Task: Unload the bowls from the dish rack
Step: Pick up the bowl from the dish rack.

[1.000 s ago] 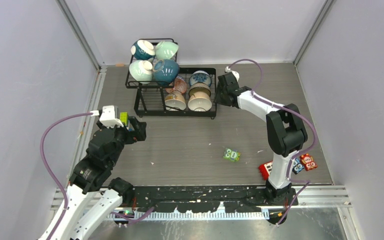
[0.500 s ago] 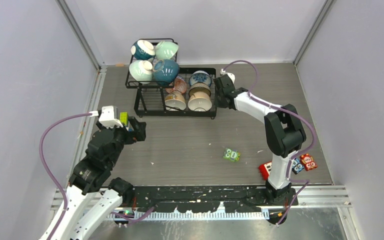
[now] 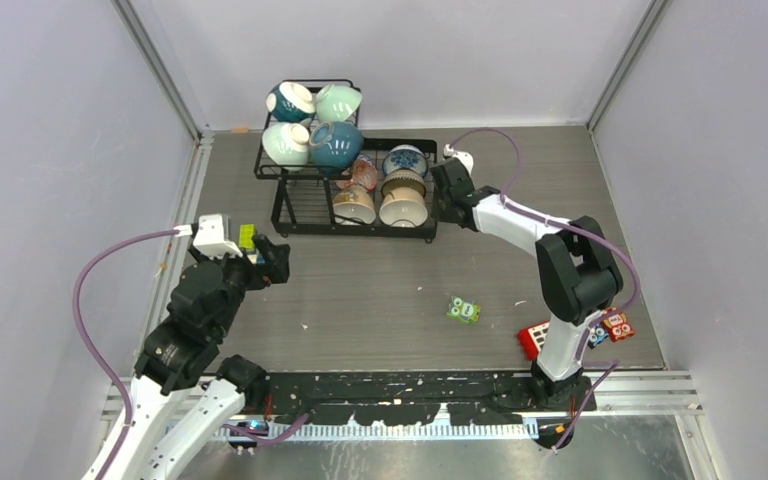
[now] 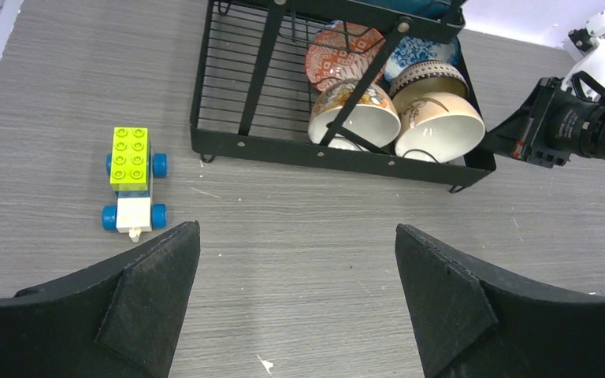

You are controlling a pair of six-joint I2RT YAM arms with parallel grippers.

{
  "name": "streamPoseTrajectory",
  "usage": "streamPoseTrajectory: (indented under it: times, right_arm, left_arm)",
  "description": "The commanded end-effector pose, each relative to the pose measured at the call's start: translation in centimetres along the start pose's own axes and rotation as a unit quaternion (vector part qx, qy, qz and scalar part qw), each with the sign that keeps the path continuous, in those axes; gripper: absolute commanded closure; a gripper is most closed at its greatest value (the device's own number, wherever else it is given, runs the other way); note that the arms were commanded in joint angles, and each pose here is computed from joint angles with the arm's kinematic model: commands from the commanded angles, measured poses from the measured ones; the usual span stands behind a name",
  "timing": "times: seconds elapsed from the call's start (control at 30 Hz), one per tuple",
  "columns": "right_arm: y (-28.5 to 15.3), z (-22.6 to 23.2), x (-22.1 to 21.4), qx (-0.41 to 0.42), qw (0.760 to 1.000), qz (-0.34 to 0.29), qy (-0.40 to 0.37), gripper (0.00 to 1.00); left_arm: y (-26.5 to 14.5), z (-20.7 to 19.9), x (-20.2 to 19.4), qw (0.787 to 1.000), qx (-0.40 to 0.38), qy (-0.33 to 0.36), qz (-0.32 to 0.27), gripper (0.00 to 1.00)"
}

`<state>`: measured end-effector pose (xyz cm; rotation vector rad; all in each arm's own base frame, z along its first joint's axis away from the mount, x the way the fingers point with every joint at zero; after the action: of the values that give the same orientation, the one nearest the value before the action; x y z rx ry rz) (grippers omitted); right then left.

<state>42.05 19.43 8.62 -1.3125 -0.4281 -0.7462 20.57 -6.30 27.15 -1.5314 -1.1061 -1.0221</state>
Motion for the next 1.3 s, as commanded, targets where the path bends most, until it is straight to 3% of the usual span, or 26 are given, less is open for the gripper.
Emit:
streamPoseTrajectory:
  times: [0.0, 0.77, 1.27]
  right_arm:
    - [-3.2, -5.1, -0.7, -0.083, 0.996, 0.008, -0.020, 0.99]
    - [-9.2, -13.4, -3.3, -0.164, 0.986, 0.000, 0.043, 0.99]
    - [-9.6, -14.0, -1.9, -0.159, 0.985, -0.012, 0.066, 0.85]
  left_arm:
    - [-0.2, 0.0, 1.4, 0.999, 0.002, -0.009, -0.031, 0.05]
    - [0.0, -0.6, 1.4, 0.999, -0.015, -0.009, -0.029, 0.05]
    - [0.1, -0.9, 1.3, 0.999, -0.021, -0.006, -0.025, 0.05]
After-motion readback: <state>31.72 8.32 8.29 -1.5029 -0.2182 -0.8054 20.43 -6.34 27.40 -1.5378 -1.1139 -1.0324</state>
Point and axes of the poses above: each gripper's point midway between its finger pads, its own y axis out along the fingers, its own z axis along the line the jaws close on, x = y × z, the point moved 1 cm from there along -y, back along the fingers, and after that the axes turned 5 degrees about y, right-handed, at the moved point
